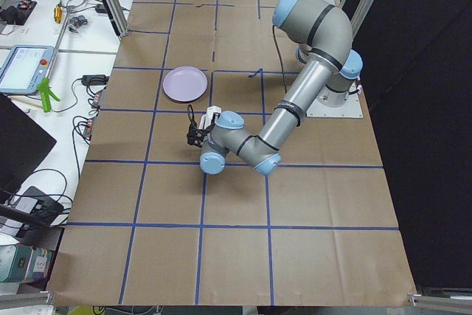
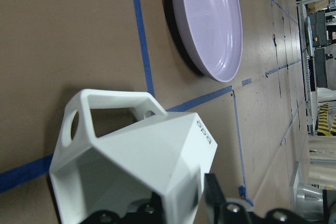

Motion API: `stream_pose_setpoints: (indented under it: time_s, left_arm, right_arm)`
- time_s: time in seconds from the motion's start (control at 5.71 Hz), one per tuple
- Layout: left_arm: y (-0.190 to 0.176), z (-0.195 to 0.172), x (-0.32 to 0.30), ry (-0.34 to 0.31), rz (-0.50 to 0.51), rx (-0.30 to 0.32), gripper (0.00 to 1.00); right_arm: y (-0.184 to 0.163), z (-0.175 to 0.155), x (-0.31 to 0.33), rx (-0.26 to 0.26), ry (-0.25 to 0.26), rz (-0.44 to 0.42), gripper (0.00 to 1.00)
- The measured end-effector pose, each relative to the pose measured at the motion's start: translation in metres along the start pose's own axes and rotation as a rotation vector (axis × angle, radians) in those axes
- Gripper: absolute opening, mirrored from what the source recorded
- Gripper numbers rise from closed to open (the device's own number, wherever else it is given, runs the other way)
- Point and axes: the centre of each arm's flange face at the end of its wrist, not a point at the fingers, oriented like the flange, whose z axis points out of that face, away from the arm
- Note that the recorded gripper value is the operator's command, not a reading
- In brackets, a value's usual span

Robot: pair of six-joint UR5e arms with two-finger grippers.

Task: Flip cup and place on plate
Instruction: 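Lift the mug with the left gripper and turn it upright over the lavender plate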

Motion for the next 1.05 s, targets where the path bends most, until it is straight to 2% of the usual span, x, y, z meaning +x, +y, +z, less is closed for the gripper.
stream_pose_setpoints:
  time_s: [0.17, 0.35, 0.53, 0.7, 1.05]
  left_arm:
    - [-0.008, -0.009, 0.021, -0.015, -0.034, 0.015, 0.00]
    - [-0.024, -0.012, 0.060, -0.056, -0.075, 0.006, 0.00]
    - [-0.053, -0.001, 0.119, -0.141, -0.089, -0.023, 0.00]
    - [-0.084, 0.027, 0.175, -0.274, -0.061, -0.082, 0.00]
    - [-0.139, 0.123, 0.256, -0.603, 0.034, -0.201, 0.00]
  right_arm:
    - [0.000, 0.000, 0.000, 0.000, 0.000, 0.000, 1.00]
    - [0.000, 0.000, 0.000, 0.000, 0.000, 0.000, 1.00]
    - [0.000, 0.000, 0.000, 0.000, 0.000, 0.000, 1.00]
    - [0.000, 0.000, 0.000, 0.000, 0.000, 0.000, 1.00]
    - [0.000, 0.000, 0.000, 0.000, 0.000, 0.000, 1.00]
